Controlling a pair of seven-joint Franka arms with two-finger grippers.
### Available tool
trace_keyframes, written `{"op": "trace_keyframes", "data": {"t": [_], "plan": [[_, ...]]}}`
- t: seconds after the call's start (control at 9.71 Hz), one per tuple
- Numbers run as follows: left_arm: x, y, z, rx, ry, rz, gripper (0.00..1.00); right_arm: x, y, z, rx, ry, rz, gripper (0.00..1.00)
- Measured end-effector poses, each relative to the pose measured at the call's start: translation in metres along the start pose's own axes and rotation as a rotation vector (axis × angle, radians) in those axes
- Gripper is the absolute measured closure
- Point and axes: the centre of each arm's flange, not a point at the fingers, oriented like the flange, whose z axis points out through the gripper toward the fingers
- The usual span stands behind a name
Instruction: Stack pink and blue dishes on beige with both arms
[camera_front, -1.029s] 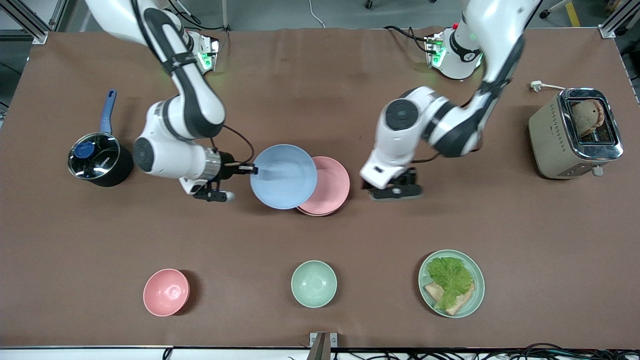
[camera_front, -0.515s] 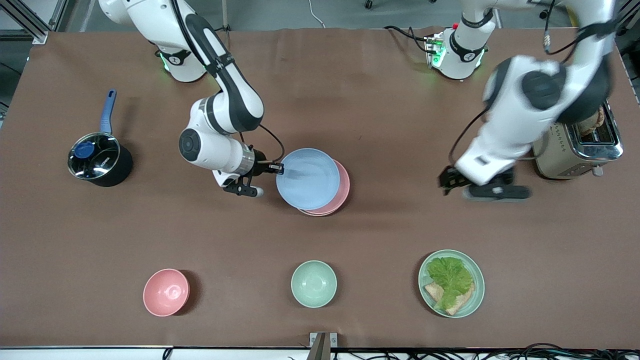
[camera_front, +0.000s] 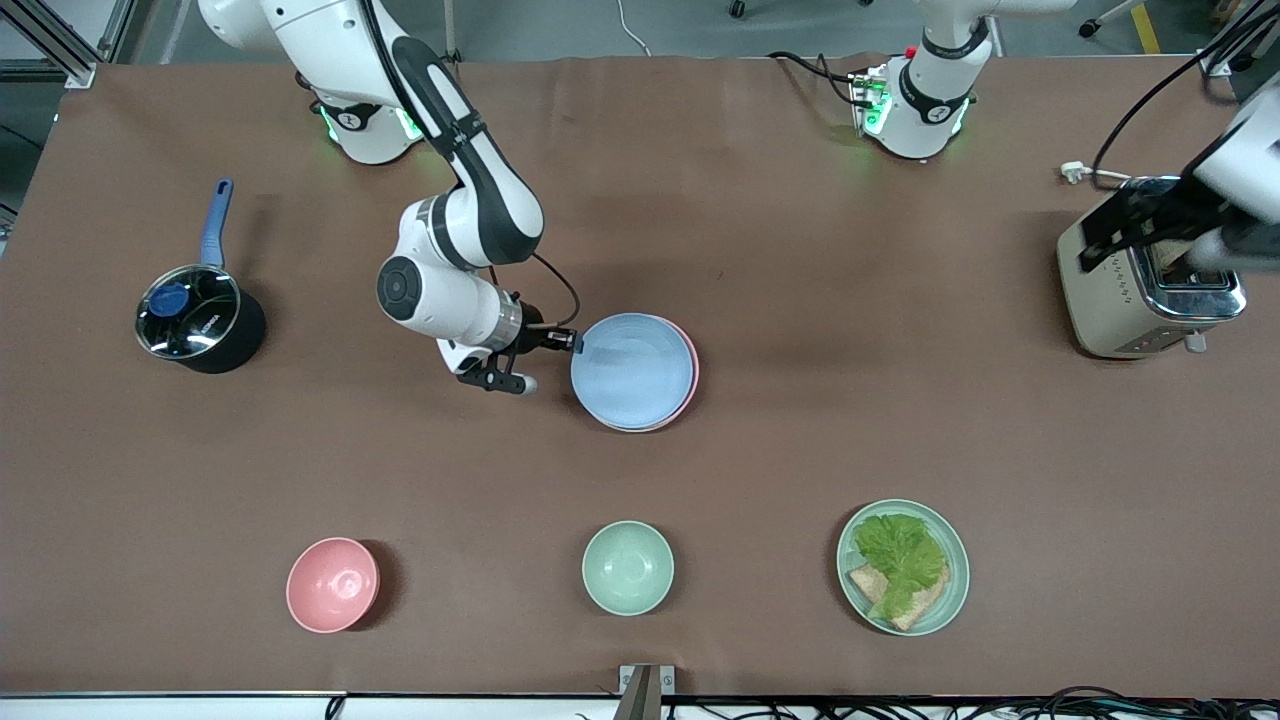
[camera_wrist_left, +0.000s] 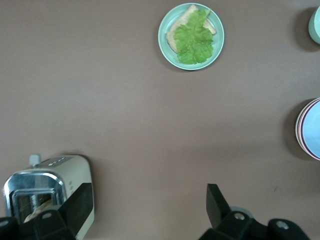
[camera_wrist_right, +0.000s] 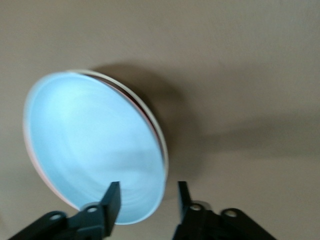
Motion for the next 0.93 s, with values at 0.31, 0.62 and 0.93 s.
{"op": "trace_keyframes", "data": {"t": [0.31, 0.62, 0.93], "plan": [[-0.012, -0.013, -0.038, 0.005, 0.047, -0.006, 0.0, 0.032, 0.022, -0.156, -0.119, 0.105, -0.097, 0.0], [-0.01, -0.009, -0.063, 0.006, -0.004, 0.0, 0.0, 0.037, 0.086, -0.313, -0.328, 0.2, -0.124, 0.0], [-0.001, 0.0, -0.051, 0.009, -0.038, -0.027, 0.0, 0.038, 0.152, -0.447, -0.365, 0.24, -0.034, 0.0]]}}
